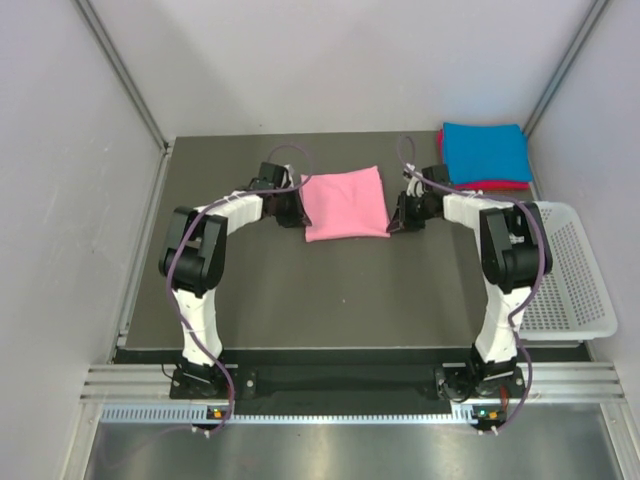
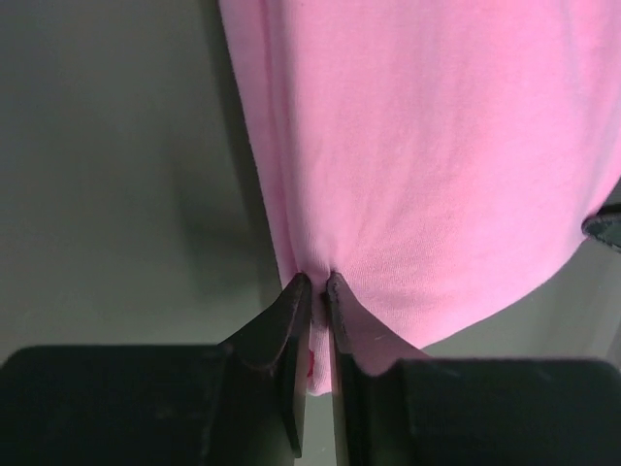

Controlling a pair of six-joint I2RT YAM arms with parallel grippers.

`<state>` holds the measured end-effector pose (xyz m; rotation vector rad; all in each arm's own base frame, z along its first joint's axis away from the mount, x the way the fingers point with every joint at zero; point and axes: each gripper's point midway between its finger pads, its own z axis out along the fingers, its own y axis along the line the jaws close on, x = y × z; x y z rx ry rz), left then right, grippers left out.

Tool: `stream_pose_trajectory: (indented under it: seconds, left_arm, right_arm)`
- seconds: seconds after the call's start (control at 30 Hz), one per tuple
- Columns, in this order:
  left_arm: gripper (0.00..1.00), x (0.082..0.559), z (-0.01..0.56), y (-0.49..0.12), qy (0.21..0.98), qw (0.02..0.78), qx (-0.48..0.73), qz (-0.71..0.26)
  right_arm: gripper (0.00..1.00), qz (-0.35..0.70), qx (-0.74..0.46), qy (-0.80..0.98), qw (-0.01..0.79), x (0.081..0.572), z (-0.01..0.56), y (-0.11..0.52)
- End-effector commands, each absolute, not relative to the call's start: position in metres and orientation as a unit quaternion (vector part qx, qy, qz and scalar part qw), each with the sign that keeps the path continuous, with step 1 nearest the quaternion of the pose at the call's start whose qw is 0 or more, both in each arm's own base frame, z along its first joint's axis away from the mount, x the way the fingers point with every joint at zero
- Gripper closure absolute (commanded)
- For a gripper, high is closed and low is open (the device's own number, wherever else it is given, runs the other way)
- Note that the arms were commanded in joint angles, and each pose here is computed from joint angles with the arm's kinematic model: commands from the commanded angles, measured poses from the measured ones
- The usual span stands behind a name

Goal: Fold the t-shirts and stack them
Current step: Fold the tshirt

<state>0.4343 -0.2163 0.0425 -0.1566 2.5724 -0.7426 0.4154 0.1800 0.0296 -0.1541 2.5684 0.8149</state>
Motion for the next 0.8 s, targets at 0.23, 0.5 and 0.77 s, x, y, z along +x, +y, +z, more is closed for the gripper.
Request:
stream_pose_trajectory:
  seconds: [0.23,0.5,0.77]
  left_arm:
    - [0.73,0.424,0.077,-0.213,0.930,0.259,-0.079,-0.247]
    - [0.68,0.482,0.137,-0.234,0.906,0.322,-0.034,-0.272]
    - [0.71,0.536,0.096,-0.245,0.906,0.311,-0.015,-0.286]
  right_arm:
    - [0.88,0.283,-0.056,0.914,0.287,0.391,0.073,0.171]
    - [0.57,0.283,-0.055,0.906,0.309,0.435,0.107,0.174]
    - [0.46,0.296,-0.082,0.896,0.321,0.513,0.099,0.194]
